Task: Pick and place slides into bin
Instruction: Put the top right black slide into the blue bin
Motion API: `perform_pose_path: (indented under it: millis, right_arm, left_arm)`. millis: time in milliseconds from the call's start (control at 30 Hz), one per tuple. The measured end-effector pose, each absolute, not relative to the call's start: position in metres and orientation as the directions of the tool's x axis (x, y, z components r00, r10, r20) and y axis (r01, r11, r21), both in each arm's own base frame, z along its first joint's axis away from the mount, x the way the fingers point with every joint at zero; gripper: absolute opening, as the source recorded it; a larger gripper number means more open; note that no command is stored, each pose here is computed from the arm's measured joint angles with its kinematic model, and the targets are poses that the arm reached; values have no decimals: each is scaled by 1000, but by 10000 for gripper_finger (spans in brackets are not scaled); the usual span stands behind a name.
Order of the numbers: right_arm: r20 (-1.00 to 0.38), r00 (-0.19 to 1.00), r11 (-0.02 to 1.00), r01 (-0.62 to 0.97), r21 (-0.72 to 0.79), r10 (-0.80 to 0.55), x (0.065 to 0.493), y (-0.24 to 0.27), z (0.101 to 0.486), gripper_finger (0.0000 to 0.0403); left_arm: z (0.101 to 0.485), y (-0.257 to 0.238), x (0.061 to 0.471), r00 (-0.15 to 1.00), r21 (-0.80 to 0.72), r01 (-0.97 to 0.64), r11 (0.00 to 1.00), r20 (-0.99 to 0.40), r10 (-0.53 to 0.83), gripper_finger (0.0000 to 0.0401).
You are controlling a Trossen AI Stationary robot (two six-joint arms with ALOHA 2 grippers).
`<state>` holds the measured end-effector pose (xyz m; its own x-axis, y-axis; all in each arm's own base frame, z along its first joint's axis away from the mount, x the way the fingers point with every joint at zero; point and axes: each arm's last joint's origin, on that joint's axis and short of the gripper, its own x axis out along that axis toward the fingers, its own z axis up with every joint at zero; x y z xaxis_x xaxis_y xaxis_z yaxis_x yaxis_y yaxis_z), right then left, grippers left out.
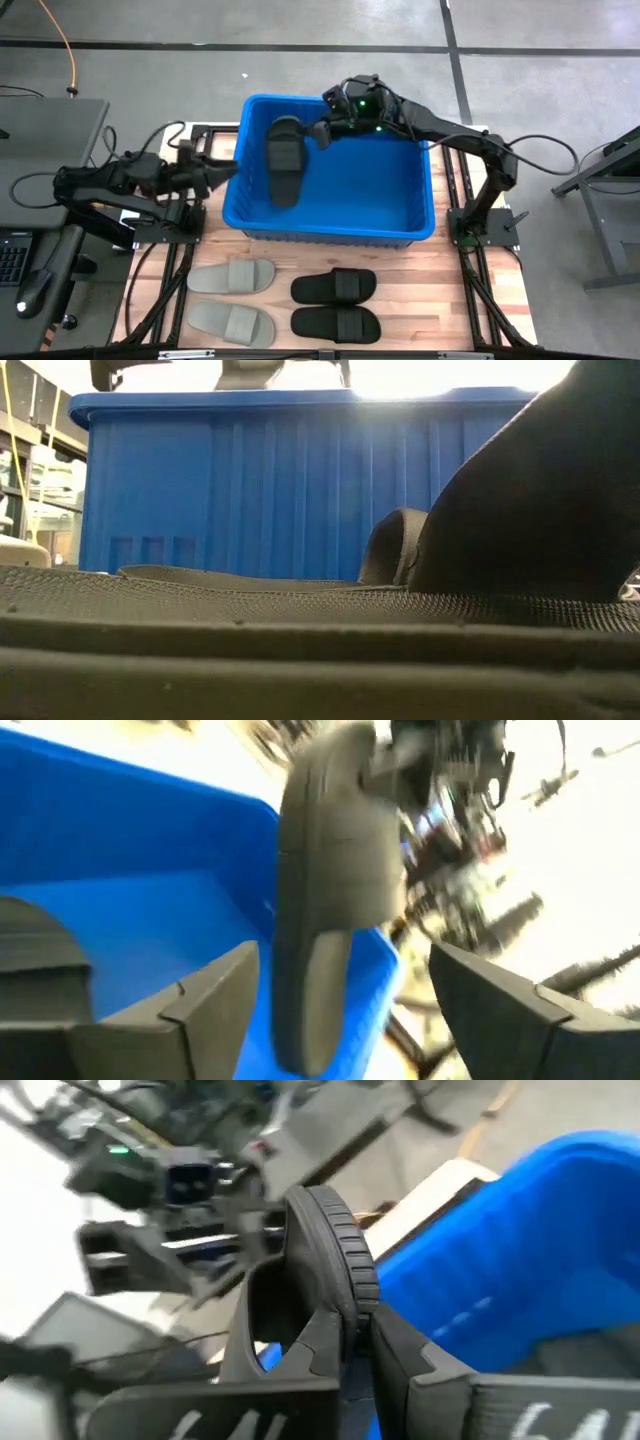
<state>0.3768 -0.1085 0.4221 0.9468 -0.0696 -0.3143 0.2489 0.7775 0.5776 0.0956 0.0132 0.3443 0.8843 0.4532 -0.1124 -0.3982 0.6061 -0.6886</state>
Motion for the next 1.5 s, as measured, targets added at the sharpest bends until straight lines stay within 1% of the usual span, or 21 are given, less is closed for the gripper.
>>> perform_pose_path:
  millis: [100,167,300,433,500,633,833,1033,1200,1300,1500]
  right_arm:
    - [-392,904,762,373,529,-170,378,-108,413,0]
    - [-443,863,745,458,485,-242,377,-109,406,0]
    - [-498,804,685,563,462,-324,381,-118,392,0]
    - [-514,773,609,621,493,-373,390,-131,378,0]
    - [-531,761,575,638,512,-372,399,-135,366,0]
    - [-565,767,533,629,566,-305,418,-139,340,0]
    - [-525,810,464,582,668,-262,444,-147,313,0]
    - [-569,769,418,637,648,-291,444,-158,299,0]
    - [-572,777,393,628,672,-263,443,-171,293,0]
    - [-586,761,372,648,665,-279,443,-176,288,0]
    - [-617,747,324,664,674,-247,445,-180,275,0]
  left_arm:
    - [345,15,82,842,-708,-430,560,-92,531,309]
    - [347,16,74,831,-728,-419,543,-66,553,327]
    - [355,17,61,803,-742,-384,550,26,596,354]
    - [358,18,51,770,-711,-405,575,74,634,366]
    - [360,19,45,742,-694,-430,578,92,664,367]
    - [362,19,41,730,-688,-430,585,115,673,361]
    - [363,19,41,752,-692,-395,604,134,645,358]
    - [364,18,41,760,-686,-390,614,137,636,358]
    - [363,18,41,764,-685,-387,618,137,630,356]
    - [364,18,41,765,-685,-386,618,137,630,356]
    - [364,18,41,765,-685,-386,618,137,630,356]
